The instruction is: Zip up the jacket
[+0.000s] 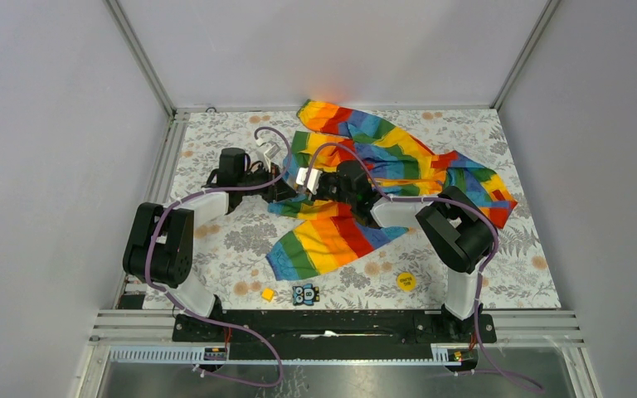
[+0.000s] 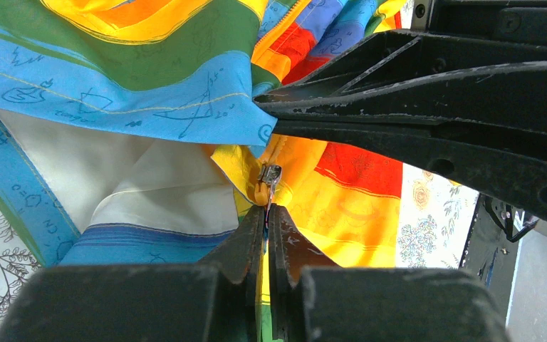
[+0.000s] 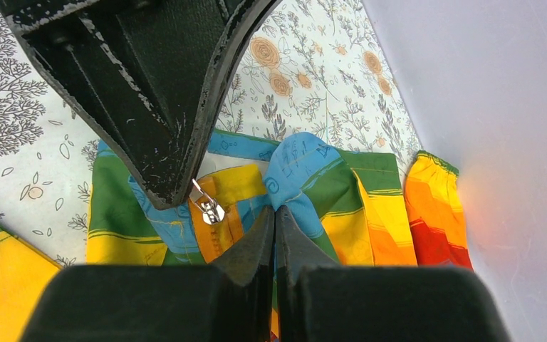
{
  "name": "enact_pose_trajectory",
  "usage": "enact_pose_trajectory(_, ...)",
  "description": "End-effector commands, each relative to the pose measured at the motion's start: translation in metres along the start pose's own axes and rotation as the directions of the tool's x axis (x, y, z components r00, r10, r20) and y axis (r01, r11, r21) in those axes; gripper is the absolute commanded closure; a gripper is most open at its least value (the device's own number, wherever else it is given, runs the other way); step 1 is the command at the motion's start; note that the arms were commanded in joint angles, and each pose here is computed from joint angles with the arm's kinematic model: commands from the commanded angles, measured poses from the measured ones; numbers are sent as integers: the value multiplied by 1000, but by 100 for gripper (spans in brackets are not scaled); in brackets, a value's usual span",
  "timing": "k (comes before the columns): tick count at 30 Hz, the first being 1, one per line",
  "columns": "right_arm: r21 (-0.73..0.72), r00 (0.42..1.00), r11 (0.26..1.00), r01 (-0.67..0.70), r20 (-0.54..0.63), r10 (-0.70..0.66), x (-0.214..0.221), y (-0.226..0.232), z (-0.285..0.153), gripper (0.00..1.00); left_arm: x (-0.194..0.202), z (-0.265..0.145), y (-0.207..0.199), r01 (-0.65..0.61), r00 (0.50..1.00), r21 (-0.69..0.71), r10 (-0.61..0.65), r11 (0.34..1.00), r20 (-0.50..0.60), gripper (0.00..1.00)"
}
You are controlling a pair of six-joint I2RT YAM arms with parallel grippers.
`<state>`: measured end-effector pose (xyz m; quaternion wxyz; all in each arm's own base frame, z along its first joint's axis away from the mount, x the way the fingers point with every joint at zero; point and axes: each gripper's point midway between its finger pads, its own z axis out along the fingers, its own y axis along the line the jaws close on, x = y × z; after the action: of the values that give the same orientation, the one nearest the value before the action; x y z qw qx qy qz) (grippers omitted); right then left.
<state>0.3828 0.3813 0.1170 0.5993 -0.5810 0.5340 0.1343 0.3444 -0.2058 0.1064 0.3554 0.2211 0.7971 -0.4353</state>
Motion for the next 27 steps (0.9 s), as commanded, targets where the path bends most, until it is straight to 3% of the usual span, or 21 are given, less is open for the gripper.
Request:
enact_pose_trajectory(1,29,996,998,55,63,-57,-29,-12,-4,100,-24,1,-5,-75,996,33,74,997,46,100)
enact_pose_trajectory(16,6,995,997,75,66,-75,-33,-4,0,100,-23,2,-5,-65,997,36,64,997,36,100)
enact_pose_trajectory(27,9,993,1000,14,121,-15,-45,0,2,100,-22,2,-8,-66,997,49,64,997,36,100)
